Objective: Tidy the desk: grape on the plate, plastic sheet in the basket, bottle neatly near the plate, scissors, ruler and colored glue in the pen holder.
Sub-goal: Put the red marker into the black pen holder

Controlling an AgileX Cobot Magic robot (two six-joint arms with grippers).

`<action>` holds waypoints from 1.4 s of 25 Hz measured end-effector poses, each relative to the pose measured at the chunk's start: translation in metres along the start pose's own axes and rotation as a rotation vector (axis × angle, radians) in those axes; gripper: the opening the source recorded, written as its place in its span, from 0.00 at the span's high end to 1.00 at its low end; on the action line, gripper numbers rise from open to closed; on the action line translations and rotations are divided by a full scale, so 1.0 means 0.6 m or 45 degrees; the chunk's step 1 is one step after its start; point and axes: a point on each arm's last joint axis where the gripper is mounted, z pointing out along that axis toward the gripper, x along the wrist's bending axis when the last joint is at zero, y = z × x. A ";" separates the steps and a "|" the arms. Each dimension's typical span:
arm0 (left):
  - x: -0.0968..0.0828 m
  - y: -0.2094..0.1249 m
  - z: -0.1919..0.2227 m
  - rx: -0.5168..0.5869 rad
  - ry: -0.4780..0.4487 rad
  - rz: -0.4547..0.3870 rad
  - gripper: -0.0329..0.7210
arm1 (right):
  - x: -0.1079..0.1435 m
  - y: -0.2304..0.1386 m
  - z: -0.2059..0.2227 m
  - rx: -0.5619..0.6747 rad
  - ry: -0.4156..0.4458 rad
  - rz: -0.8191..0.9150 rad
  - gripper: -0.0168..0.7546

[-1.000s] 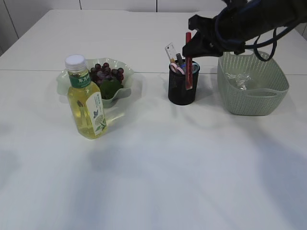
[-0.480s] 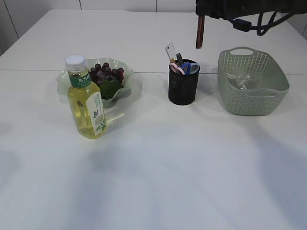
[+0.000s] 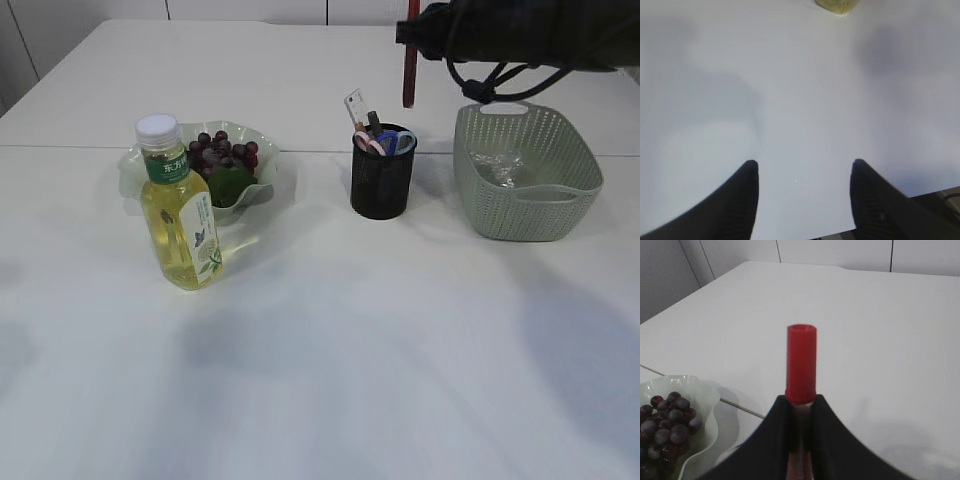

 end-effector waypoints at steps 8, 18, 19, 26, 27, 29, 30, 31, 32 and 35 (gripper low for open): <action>0.001 0.000 0.000 0.000 0.005 0.003 0.39 | -0.010 -0.039 0.048 0.015 0.056 -0.051 0.84; 0.002 0.000 0.000 -0.002 0.019 0.010 0.39 | -0.011 -0.065 0.063 0.041 0.096 -0.039 0.68; 0.002 0.001 0.000 -0.004 0.019 0.010 0.39 | -0.010 -0.065 0.063 0.040 0.101 -0.039 0.61; 0.002 0.001 0.000 -0.009 0.019 0.010 0.39 | -0.008 -0.065 0.063 0.041 0.115 0.082 0.41; 0.002 0.001 0.000 -0.009 0.019 0.010 0.39 | -0.009 -0.065 0.063 0.049 0.109 0.134 0.40; 0.002 0.001 0.000 -0.012 0.019 0.010 0.39 | -0.012 -0.068 0.062 0.083 0.089 0.185 0.40; 0.002 0.001 0.000 -0.012 0.019 0.010 0.39 | -0.010 -0.066 0.059 0.108 0.087 0.190 0.40; 0.002 0.002 0.000 -0.014 0.019 0.010 0.39 | -0.009 -0.062 0.055 0.134 0.085 0.188 0.40; 0.002 0.002 0.000 -0.014 0.019 0.010 0.39 | -0.006 -0.054 0.049 0.152 0.083 0.205 0.40; 0.002 0.002 0.000 -0.016 0.019 0.010 0.39 | 0.003 -0.024 0.023 0.221 0.076 0.209 0.40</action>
